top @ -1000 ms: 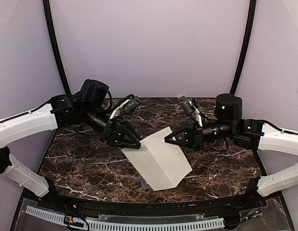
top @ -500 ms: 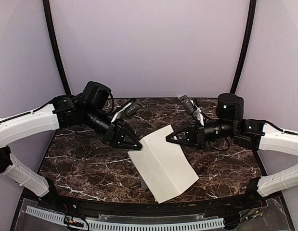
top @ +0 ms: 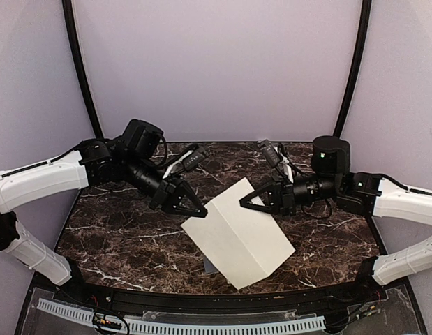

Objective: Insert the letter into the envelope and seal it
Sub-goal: Pick up the letter from the center of the board, then fold the letter.

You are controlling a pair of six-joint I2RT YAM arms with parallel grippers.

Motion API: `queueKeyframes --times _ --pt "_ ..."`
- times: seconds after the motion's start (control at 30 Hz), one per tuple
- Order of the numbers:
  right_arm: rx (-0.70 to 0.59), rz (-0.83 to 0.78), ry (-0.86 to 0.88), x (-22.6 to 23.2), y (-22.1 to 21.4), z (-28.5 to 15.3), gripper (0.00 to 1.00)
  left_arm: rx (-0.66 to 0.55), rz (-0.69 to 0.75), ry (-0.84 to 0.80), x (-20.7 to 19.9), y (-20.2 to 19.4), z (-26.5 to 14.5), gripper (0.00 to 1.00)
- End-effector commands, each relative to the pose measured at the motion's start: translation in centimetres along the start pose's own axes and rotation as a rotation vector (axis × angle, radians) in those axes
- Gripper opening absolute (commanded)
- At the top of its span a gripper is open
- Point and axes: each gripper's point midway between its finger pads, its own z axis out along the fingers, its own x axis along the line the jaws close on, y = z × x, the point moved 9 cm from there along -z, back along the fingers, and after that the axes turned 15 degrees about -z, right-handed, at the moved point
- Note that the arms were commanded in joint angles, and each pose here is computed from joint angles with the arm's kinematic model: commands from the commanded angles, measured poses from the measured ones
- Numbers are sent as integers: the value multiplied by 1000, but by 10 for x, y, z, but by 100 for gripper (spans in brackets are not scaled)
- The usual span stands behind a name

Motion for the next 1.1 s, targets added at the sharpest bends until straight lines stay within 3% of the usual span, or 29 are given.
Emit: queueKeyframes --times 0.0,0.03,0.07,0.13,0.3,0.4,0.6,0.87,0.97,1.07 --pt "-7 -10 -42 -6 4 -3 38 20 1 -6 4 -3 4 0" --pt "-8 -15 -56 -7 6 -5 56 17 6 0 5 -2 4 0" --pt "-7 -17 -74 -8 8 -7 67 11 20 12 6 0 5 0" --pt "-1 -17 -121 -9 11 -12 81 1 39 27 9 4 5 0" --pt "43 -17 -358 -15 21 -30 98 -32 85 27 22 18 3 0" --pt "75 -24 -490 -19 20 -41 99 -62 125 45 37 26 2 0" --pt "71 -49 -402 -6 26 -38 98 -114 137 41 58 30 -2 0" --pt "170 -51 -310 -8 11 -3 94 -110 126 -7 56 17 -3 0" --pt "200 -60 -297 -9 9 8 87 -106 132 -30 55 18 -3 0" --pt "215 -68 -250 -8 4 19 71 -101 103 -41 56 17 -2 0"
